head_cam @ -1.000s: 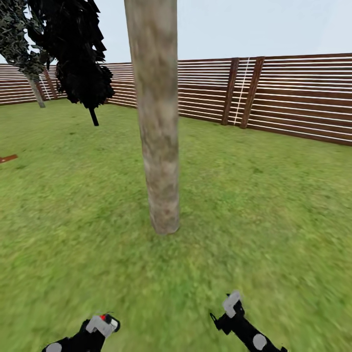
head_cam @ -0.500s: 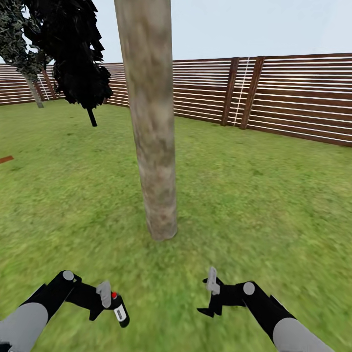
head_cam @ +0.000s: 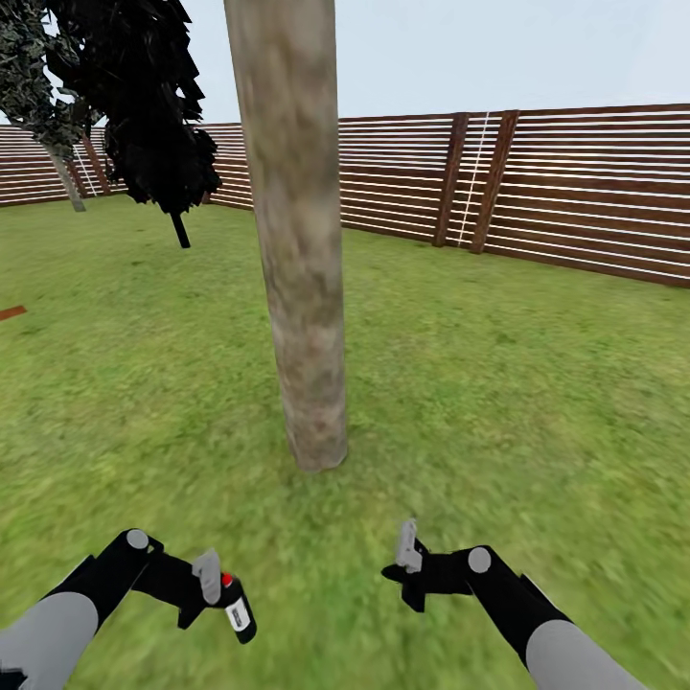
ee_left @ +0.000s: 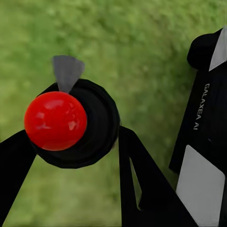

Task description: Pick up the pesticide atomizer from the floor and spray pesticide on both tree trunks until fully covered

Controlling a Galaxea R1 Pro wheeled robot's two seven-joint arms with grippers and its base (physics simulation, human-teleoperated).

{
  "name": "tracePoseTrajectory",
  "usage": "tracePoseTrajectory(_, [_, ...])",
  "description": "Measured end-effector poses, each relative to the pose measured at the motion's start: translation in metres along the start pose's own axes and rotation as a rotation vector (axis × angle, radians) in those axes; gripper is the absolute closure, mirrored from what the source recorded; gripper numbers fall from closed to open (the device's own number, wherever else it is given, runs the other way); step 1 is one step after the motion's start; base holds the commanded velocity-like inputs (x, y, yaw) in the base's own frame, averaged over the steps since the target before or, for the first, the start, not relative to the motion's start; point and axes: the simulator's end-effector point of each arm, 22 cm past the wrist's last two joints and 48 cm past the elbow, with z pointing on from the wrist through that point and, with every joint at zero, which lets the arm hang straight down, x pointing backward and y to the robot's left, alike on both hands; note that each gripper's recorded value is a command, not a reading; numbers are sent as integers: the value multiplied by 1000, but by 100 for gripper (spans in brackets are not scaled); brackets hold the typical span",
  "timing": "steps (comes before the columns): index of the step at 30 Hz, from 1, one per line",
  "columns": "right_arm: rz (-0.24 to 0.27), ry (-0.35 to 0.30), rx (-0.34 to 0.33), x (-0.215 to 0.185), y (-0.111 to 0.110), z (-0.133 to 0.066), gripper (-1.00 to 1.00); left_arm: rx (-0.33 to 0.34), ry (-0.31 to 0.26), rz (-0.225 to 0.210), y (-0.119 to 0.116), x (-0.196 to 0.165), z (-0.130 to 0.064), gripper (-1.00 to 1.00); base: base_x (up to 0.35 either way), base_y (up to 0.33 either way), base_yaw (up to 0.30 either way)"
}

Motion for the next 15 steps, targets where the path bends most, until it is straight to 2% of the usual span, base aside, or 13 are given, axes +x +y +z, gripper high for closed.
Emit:
tracePoseTrajectory(5, [-9, -53, -33, -35, 19, 23, 100, 57, 80, 68, -21, -6, 28, 100, 0, 0, 0])
tracePoseTrajectory(8, [-31, -89, -34, -59, 22, 30, 100, 84, 79, 96, -32, -21, 44, 100, 0, 0, 0])
tracePoseTrajectory(11, [-40, -115, -41, -76, 27, 37, 100, 62, 64, 114, -32, -35, 56, 100, 0, 0, 0])
tracePoseTrajectory(13, [-42, -125, -46, -83, 30, 40, 100, 33, 84, 131, -27, -34, 59, 100, 0, 0, 0])
tracePoseTrajectory(15, [-42, -127, -47, -84, 31, 41, 100, 39, 109, 155, -31, -36, 66, 100, 0, 0, 0])
